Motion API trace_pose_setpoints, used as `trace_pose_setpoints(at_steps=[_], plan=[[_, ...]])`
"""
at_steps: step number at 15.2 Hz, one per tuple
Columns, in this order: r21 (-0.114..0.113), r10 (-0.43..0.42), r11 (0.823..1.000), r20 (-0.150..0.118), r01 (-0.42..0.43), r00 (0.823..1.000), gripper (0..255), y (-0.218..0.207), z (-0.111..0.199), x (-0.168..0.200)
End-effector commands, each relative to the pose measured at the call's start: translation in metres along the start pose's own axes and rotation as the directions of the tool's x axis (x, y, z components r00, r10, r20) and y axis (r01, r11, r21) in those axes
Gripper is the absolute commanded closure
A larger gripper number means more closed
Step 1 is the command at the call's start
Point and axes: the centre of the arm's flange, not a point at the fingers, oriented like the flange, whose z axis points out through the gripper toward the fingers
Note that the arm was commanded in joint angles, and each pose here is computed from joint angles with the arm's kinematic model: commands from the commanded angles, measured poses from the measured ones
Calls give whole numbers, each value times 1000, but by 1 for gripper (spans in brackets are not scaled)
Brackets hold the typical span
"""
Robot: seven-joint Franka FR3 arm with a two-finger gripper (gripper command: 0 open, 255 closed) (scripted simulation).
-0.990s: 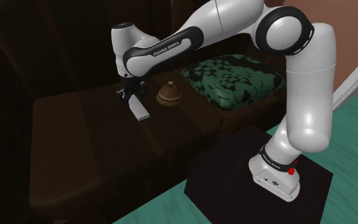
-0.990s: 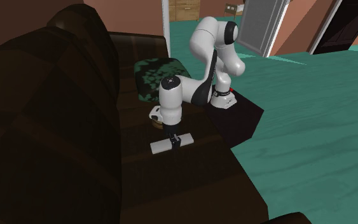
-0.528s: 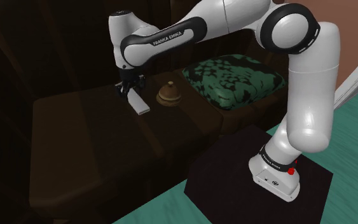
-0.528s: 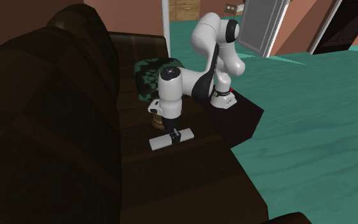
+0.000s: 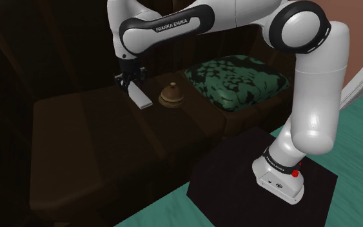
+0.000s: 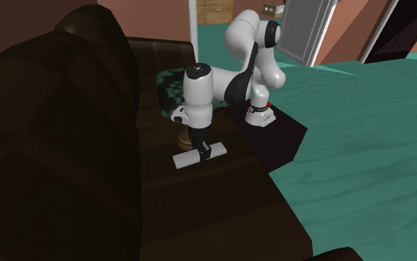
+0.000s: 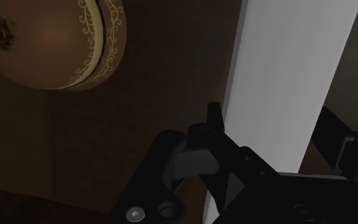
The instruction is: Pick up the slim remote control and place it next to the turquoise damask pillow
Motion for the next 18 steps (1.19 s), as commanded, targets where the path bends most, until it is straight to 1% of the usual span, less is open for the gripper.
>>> trace_pose_setpoints(at_steps=[1,18], plan=[[0,0,1000,0,0,1000,255,1,-11,1],[0,0,1000,0,0,1000,255,3,-101,3]])
